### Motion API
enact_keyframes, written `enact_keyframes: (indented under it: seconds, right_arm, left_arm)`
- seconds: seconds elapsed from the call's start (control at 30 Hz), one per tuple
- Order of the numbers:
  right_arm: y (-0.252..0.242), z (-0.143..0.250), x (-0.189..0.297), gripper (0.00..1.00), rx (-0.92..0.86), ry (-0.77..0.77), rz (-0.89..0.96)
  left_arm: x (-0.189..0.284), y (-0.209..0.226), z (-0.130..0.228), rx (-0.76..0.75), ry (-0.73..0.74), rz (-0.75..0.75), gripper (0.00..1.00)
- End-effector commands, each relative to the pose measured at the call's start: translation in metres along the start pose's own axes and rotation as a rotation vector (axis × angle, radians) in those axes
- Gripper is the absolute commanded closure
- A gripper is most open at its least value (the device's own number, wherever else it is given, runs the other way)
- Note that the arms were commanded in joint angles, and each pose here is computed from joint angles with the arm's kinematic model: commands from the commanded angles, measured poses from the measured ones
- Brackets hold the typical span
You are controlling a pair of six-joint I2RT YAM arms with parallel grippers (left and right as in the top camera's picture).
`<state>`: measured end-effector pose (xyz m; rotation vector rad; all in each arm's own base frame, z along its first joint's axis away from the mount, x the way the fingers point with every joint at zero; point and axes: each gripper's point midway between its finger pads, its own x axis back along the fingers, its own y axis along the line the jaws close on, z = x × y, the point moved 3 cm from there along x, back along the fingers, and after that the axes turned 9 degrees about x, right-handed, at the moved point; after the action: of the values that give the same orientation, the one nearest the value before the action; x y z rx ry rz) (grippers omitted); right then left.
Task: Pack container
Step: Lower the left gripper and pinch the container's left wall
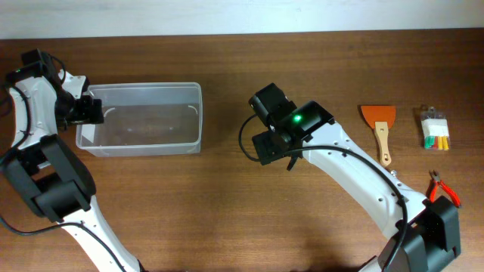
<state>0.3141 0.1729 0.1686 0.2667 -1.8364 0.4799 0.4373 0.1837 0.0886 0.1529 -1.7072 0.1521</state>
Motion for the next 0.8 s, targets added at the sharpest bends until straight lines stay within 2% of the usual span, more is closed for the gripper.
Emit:
enact_keyframes:
  seconds: [0.0,0.1,0.23,0.27,0.4,0.43,0.63,0.77]
  right_arm:
    - [-0.003,-0.006,0.004,0.01,0.000,-0.020,0.022]
    - [-0.003,-0.006,0.004,0.01,0.000,-0.020,0.022]
    - [-0.003,-0.006,0.004,0.01,0.000,-0.021,0.022]
    - [-0.003,-0.006,0.004,0.01,0.000,-0.021,0.022]
    - [-0.003,-0.006,0.004,0.01,0.000,-0.020,0.022]
    - [-0.003,-0.006,0.004,0.01,0.000,-0.020,0.022]
    - [-0.003,-0.006,0.004,0.01,-0.001,-0.024,0.022]
    - [-0.003,-0.007,0.004,0.01,-0.002,-0.028,0.021]
  left_arm:
    - [-0.002,0.004,-0.001,0.017,0.000,-0.017,0.24]
    - [-0.002,0.001,-0.002,0.019,0.000,-0.014,0.30]
    - [-0.002,-0.003,-0.003,0.010,-0.002,-0.013,0.30]
    - [-0.001,-0.004,-0.004,0.007,-0.003,-0.013,0.33]
    - [0.000,-0.009,-0.007,-0.004,-0.012,-0.013,0.58]
    - [0.001,-0.010,-0.008,-0.006,-0.014,-0.013,0.61]
    - [0.015,-0.014,-0.017,-0.018,-0.044,-0.017,0.62]
    - [0.026,-0.015,-0.023,-0.022,-0.067,-0.021,0.76]
